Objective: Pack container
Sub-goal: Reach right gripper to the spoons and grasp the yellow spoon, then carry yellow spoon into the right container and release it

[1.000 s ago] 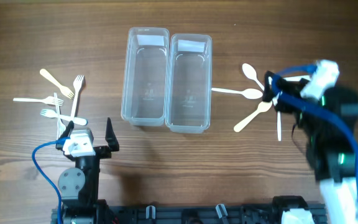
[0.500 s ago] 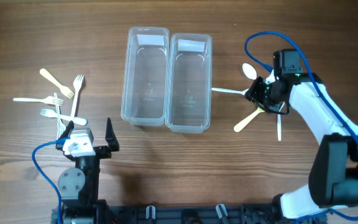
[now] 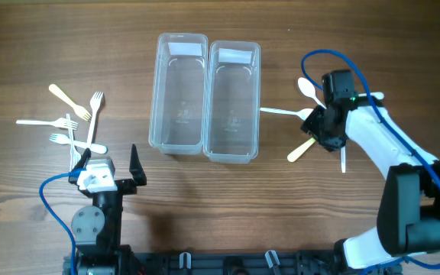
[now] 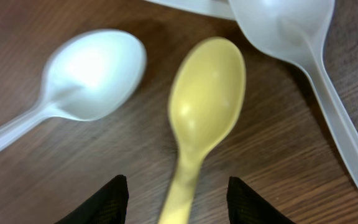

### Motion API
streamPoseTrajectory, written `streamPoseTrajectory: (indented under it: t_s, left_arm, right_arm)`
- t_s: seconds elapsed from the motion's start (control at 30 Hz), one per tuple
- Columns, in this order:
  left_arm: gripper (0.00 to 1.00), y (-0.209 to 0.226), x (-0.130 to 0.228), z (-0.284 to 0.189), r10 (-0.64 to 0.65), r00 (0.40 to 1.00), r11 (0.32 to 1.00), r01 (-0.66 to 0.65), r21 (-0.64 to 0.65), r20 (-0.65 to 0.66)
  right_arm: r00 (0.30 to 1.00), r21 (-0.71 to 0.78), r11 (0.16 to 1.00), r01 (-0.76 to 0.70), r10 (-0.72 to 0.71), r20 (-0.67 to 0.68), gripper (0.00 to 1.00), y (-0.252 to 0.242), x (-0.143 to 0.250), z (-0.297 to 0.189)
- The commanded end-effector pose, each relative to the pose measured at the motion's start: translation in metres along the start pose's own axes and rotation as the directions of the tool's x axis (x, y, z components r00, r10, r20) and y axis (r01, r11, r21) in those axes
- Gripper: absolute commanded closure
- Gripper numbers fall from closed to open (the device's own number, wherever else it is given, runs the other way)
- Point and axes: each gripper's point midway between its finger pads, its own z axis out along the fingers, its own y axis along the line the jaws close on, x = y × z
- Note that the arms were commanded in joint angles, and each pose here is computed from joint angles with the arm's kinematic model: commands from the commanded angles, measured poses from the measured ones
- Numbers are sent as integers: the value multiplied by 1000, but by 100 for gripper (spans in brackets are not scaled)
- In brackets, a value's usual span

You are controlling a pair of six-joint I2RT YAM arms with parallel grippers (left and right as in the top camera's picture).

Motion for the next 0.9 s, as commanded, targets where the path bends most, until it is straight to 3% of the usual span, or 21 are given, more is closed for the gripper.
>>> streamPoseTrajectory:
  t_s: [0.0,0.13,0.23,0.33,0.47,0.6,0.7,0.77,0.87]
  left_arm:
    - [0,-3,2,0,17,1000,1000,-17,18,0]
    - [0,-3,2,0,17,1000,1000,-17,18,0]
    - [0,-3,2,0,17,1000,1000,-17,18,0]
    - [0,-3,2,0,17,1000,1000,-17,18,0]
    - [0,-3,2,0,17,1000,1000,-17,18,0]
    - [0,-3,2,0,17,1000,1000,-17,18,0]
    - [0,-3,2,0,17,1000,1000,-17,18,0]
    - [0,-3,2,0,17,1000,1000,-17,18,0]
    - [0,-3,2,0,17,1000,1000,-17,18,0]
  right_arm:
    - [1000,22,1000,-19,18,17,49,-11,6,15]
    - [999,5,1000,-20,20,35,50,-12,7,24]
    - [999,2,1000,-21,21,37,74,-16,11,30]
    - [999,17,999,-37,37,22,74,-24,20,36]
    - [999,29,999,-42,43,-3,95,-30,28,38]
    - [998,67,997,-39,42,-42,96,-39,38,35]
    - [1000,23,999,28,-28,-1,96,-29,27,7]
    - [986,-44,988,147,-143,85,96,-11,13,-38]
    - [881,-181,898,402,-326,343,96,36,9,-132]
